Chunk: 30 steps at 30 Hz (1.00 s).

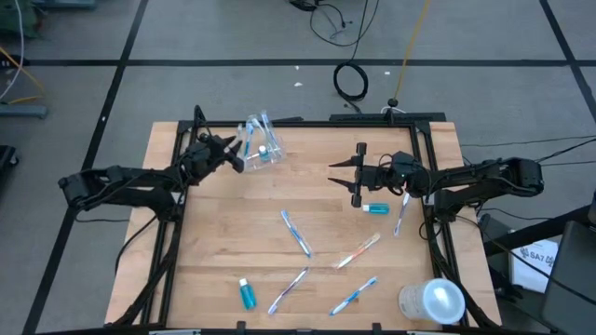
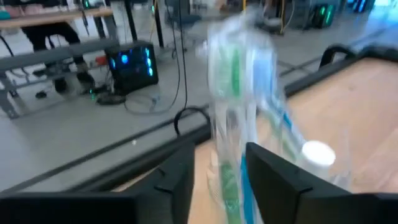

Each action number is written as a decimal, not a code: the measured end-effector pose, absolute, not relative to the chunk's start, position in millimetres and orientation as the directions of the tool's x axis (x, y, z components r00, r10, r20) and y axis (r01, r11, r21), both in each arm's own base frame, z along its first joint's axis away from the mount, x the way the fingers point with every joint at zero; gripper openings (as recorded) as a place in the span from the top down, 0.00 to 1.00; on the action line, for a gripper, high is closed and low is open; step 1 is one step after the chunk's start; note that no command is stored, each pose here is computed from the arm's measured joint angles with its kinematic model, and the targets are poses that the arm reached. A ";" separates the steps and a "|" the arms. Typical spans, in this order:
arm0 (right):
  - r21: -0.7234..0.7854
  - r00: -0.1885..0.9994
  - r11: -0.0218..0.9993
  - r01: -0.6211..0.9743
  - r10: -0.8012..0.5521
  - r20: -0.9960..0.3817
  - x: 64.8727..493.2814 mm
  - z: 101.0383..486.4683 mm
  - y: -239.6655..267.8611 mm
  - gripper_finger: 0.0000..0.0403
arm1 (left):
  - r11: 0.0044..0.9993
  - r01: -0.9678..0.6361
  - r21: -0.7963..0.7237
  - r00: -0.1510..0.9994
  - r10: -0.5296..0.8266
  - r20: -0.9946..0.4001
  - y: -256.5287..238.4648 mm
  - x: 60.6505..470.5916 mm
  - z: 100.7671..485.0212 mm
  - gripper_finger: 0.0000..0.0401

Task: Pick & Place toothbrushing station
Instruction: Put the green toothbrush into the transparent organizer, then put the bottom small blue bottle into the transparent organizer

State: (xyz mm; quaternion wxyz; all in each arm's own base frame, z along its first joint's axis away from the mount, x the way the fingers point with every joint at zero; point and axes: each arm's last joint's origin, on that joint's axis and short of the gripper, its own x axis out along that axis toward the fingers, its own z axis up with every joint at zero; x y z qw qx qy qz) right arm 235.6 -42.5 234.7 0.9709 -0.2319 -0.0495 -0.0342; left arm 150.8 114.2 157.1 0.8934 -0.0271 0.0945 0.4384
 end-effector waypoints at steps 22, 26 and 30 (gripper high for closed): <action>-0.380 0.994 0.920 0.092 -0.064 0.085 234.9 231.9 -47.4 0.61 | 0.997 0.031 -0.069 0.983 -0.043 -0.180 30.8 188.5 184.5 0.57; -0.380 0.994 0.920 0.092 -0.064 0.085 234.9 231.9 -47.4 0.61 | 0.978 0.188 -0.086 0.918 -0.206 -0.338 2.2 195.2 173.3 0.57; -0.380 0.994 0.920 0.092 -0.064 0.085 234.9 232.0 -47.4 0.61 | 0.920 0.361 -0.154 0.828 -0.393 -0.400 -27.9 196.2 161.5 0.58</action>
